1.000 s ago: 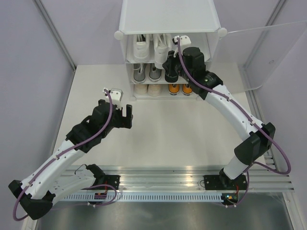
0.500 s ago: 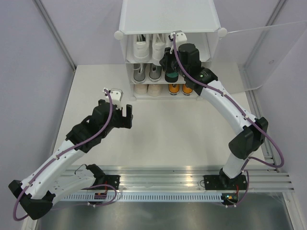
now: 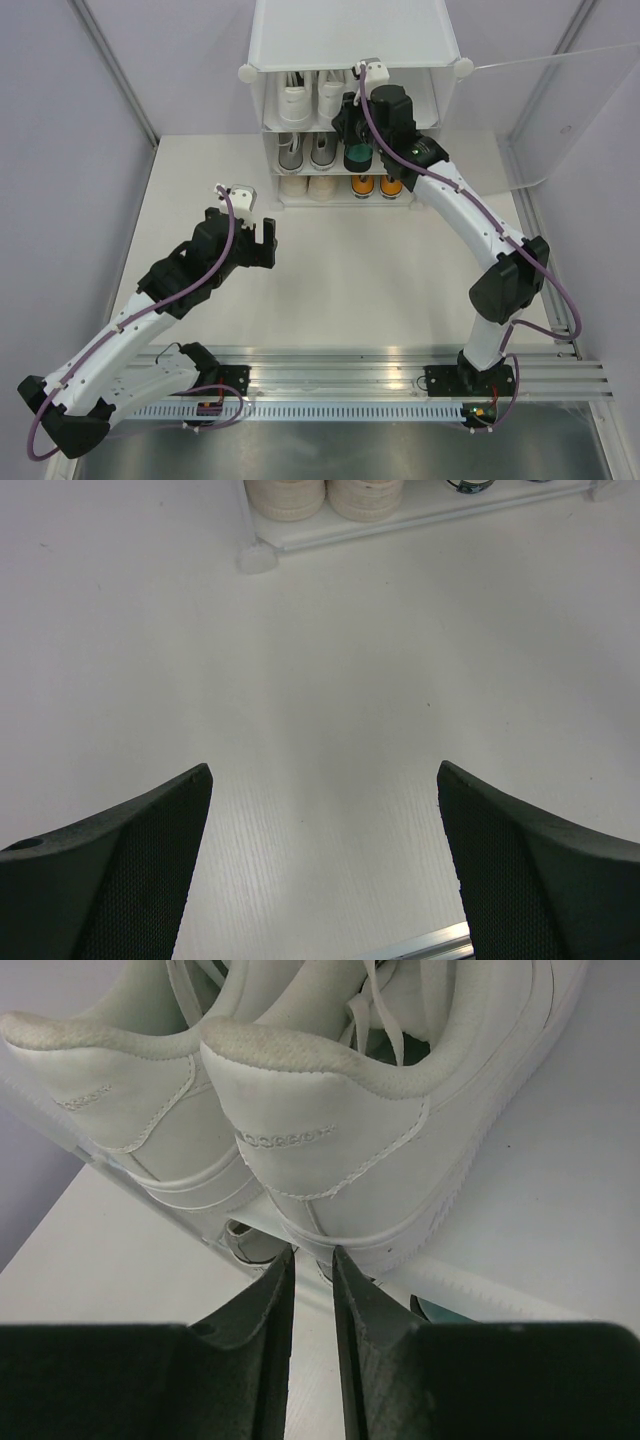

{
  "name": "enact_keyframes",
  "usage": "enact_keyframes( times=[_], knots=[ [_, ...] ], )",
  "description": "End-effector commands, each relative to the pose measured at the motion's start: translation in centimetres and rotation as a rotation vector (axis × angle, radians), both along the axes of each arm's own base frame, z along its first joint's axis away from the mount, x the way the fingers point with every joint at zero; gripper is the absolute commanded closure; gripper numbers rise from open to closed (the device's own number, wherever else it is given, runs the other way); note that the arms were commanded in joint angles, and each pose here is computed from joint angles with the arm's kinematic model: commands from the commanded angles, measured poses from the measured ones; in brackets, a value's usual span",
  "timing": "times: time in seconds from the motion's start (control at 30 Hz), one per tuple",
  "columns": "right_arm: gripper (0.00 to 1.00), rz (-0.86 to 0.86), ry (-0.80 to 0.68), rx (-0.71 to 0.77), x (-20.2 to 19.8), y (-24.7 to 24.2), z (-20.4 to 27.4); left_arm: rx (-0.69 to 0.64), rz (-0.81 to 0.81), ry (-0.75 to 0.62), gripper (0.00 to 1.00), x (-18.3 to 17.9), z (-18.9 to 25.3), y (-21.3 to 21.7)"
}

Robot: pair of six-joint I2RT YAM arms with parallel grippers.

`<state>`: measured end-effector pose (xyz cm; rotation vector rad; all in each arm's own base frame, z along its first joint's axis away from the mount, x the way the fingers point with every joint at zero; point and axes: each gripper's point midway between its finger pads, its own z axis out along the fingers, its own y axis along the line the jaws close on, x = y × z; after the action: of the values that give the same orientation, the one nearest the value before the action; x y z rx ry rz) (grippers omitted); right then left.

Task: Place and organize the shoes in the shoe cabinet

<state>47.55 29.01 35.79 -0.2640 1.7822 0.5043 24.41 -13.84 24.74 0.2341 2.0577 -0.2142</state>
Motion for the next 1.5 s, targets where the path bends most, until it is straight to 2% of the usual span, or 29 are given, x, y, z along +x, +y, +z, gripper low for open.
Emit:
enact_keyframes(
  times=[0.0,0.2,0.37,0.67,0.7,0.77,0.8,0.83,0.9,0.97,1.0,1.03,1.1,1.27,1.37,1.47],
  knots=[
    [0.73,-0.076,-0.07,0.03,2.4,-1.8,1.8,0.004,-0.021,-0.033,0.04,0.4,0.7,-0.3],
    [0.61,-0.044,-0.072,0.039,1.3,-1.8,2.5,0.011,-0.012,-0.03,0.04,0.5,0.5,-0.2],
    [0.42,-0.003,-0.094,0.056,-0.8,-2.3,4.2,0.013,-0.01,-0.032,0.04,0.5,0.6,-0.1],
    [0.37,0.014,-0.113,0.094,-5.6,-4.4,6.2,0.025,0.006,-0.032,0.04,0.7,0.3,0.1],
    [0.37,-0.004,-0.095,0.084,-6.0,-4.9,5.1,0.026,0.006,-0.03,0.04,0.7,0.3,0.1],
    [0.36,-0.042,-0.121,0.104,-7.7,-6.6,6.4,0.031,0.008,-0.027,0.04,0.8,0.2,0.1],
    [0.35,-0.082,-0.1,0.088,-7.9,-7.5,4.9,0.031,0.01,-0.027,0.04,0.8,0.2,0.1],
    [0.34,-0.102,-0.125,0.105,-9.4,-8.7,6.0,0.033,0.011,-0.026,0.04,0.8,0.1,0.1],
    [0.34,-0.155,-0.097,0.102,-10.5,-10.2,4.1,0.038,0.012,-0.024,0.04,0.9,0.0,0.1],
    [0.33,-0.235,-0.127,0.141,-12.6,-12.9,4.9,0.044,0.013,-0.02,0.04,1.1,-0.2,0.1],
    [0.33,-0.26,-0.087,0.133,-13.1,-13.5,2.6,0.046,0.011,-0.019,0.04,1.1,-0.2,0.0],
    [0.32,-0.319,-0.119,0.154,-14.4,-15.4,3.3,0.048,0.007,-0.013,0.04,1.1,-0.4,-0.1],
    [0.31,-0.403,-0.09,0.139,-15.4,-17.4,0.9,0.056,0.001,-0.001,0.04,1.3,-0.8,-0.4],
    [0.28,-0.672,-0.102,0.15,-18.7,-23.8,0.7,0.037,-0.018,0.01,0.05,1.3,-0.6,-1.0],
    [0.28,-0.713,-0.082,0.184,-19.8,-24.8,-0.2,-0.02,-0.085,0.012,0.06,1.1,0.8,-2.7],
    [0.28,-0.699,-0.028,0.195,-20.5,-24.6,-4.1,-0.098,-0.163,-0.004,0.06,0.9,3.1,-4.7]
  ],
)
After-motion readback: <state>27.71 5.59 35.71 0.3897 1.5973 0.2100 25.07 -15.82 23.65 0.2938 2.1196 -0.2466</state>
